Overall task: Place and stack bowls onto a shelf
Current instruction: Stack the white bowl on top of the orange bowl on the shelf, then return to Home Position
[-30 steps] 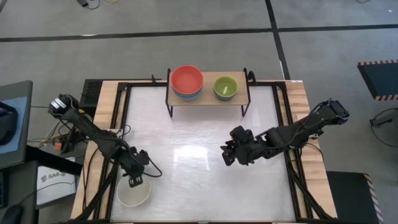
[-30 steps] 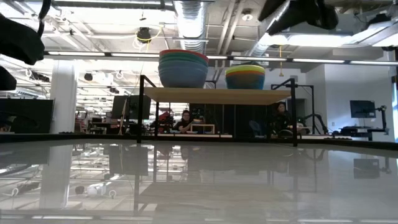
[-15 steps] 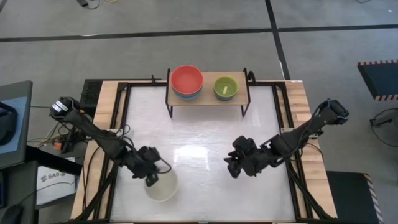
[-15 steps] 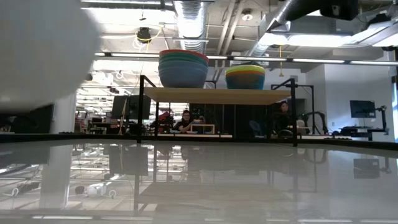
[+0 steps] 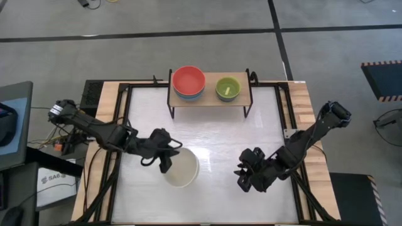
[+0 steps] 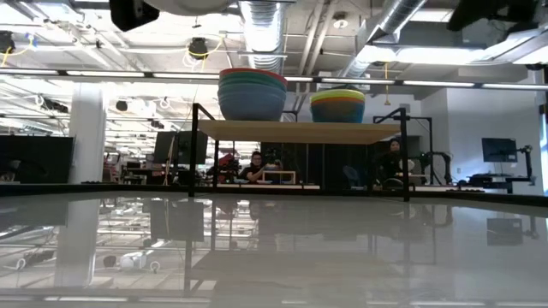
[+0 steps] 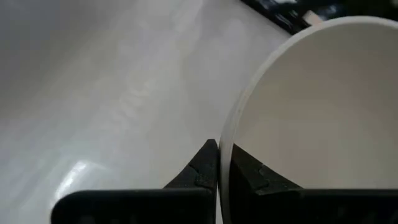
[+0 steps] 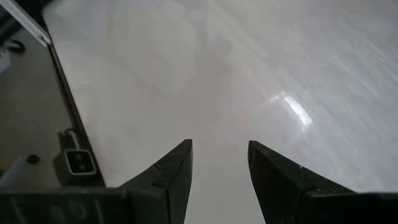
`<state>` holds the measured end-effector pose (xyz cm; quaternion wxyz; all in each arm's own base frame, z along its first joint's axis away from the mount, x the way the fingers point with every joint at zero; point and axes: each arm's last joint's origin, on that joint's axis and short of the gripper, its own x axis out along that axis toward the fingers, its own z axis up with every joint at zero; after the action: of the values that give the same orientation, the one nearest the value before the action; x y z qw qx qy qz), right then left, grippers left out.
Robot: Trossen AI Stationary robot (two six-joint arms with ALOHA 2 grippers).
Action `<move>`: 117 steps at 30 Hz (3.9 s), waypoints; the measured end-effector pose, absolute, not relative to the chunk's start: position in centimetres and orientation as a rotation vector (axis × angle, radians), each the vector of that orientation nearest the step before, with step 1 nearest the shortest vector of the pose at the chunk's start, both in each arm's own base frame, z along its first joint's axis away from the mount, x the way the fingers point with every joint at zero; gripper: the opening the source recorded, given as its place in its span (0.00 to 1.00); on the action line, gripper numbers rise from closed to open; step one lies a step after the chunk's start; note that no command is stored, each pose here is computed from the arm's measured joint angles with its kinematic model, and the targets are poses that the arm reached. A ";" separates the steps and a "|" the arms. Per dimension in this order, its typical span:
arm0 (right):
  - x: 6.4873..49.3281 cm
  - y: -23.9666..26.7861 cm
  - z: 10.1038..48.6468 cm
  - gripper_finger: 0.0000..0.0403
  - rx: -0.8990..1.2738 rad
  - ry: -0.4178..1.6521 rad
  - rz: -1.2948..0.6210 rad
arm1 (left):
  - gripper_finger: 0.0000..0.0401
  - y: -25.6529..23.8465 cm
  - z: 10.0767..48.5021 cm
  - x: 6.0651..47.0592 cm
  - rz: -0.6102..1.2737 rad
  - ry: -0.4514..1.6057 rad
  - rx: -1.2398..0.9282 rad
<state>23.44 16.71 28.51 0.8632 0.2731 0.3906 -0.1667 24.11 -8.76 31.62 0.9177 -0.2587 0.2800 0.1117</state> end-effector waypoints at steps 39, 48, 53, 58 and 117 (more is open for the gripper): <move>25.2 8.5 29.8 0.45 0.545 0.821 -0.551 | 0.00 17.7 40.3 25.1 0.874 0.351 -0.424; 22.7 5.9 32.0 0.45 0.601 0.784 -0.619 | 0.00 20.2 37.3 26.0 0.866 0.522 -0.373; 22.2 5.1 32.3 0.45 0.611 0.782 -0.648 | 0.00 20.1 37.1 26.1 0.812 0.562 -0.361; 22.0 4.5 32.5 0.45 0.619 0.774 -0.663 | 0.06 20.1 37.3 26.2 0.799 0.537 -0.354; 28.8 4.6 37.4 0.05 0.358 0.239 0.066 | 0.00 -2.0 29.6 19.5 -0.028 -0.152 -0.081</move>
<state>28.80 4.56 37.43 0.9764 0.1778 0.1185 0.0329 19.48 -1.97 29.63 0.9962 -0.0406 -0.0760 -0.0138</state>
